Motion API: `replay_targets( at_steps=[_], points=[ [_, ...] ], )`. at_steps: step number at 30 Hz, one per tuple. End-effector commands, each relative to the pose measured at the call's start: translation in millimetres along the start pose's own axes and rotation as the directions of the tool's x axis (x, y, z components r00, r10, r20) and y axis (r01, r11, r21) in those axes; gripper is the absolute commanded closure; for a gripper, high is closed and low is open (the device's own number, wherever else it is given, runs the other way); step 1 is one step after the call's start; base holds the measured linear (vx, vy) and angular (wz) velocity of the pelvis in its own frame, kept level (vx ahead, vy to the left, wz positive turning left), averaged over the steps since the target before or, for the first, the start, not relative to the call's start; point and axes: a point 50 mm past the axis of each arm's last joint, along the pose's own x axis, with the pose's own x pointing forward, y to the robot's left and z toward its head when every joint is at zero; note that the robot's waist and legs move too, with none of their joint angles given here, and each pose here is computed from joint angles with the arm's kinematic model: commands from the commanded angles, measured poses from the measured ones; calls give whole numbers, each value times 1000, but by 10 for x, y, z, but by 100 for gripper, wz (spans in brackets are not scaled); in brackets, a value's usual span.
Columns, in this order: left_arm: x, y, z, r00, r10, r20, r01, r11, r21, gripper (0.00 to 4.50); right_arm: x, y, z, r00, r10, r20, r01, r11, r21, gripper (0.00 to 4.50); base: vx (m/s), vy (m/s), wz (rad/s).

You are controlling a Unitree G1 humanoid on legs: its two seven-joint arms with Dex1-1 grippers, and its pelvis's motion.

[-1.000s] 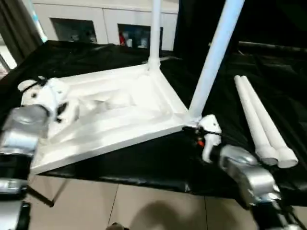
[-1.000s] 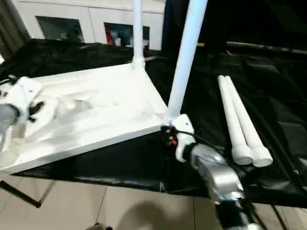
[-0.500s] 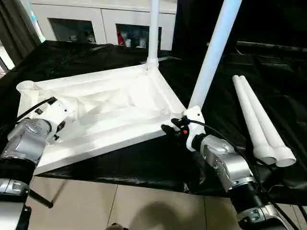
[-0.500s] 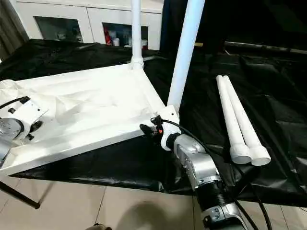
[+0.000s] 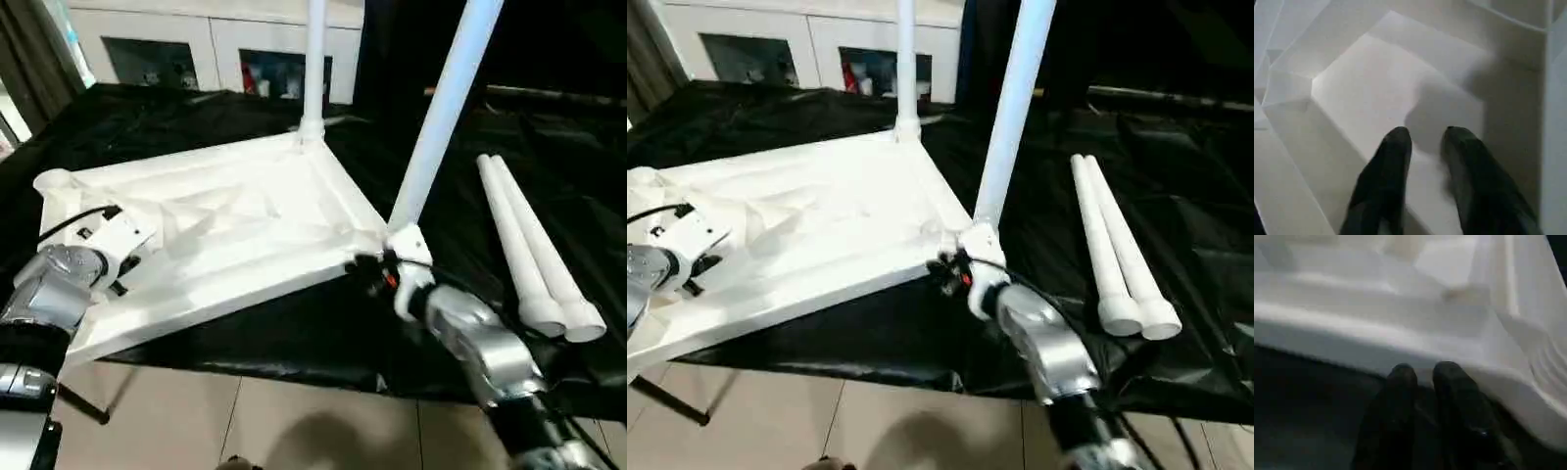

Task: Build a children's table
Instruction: Rotate leg to tighten, then rotate table base

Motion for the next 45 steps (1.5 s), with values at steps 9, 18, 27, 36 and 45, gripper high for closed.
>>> replay_targets(
  at_steps=[9,18,27,36,45],
  points=[
    [21,-160,37,985,-170,15,170,985,0,418,52,-102,-87,989,-113,-93,112,993,-26,450,0,0,0],
    [-51,-377,109,913,-400,75,397,916,50,445,309,-110,-67,986,-144,-85,144,990,-11,450,0,0,0],
    [-216,-753,490,712,-641,287,610,767,200,445,573,-18,138,995,-96,-25,96,995,-7,450,0,0,0],
    [-110,-980,863,694,-620,367,564,784,260,445,646,18,262,997,-74,28,74,997,-19,450,0,0,0],
    [136,-845,1076,851,-391,351,285,905,316,445,434,-256,503,977,-164,135,178,979,-95,450,0,0,0]
  ],
)
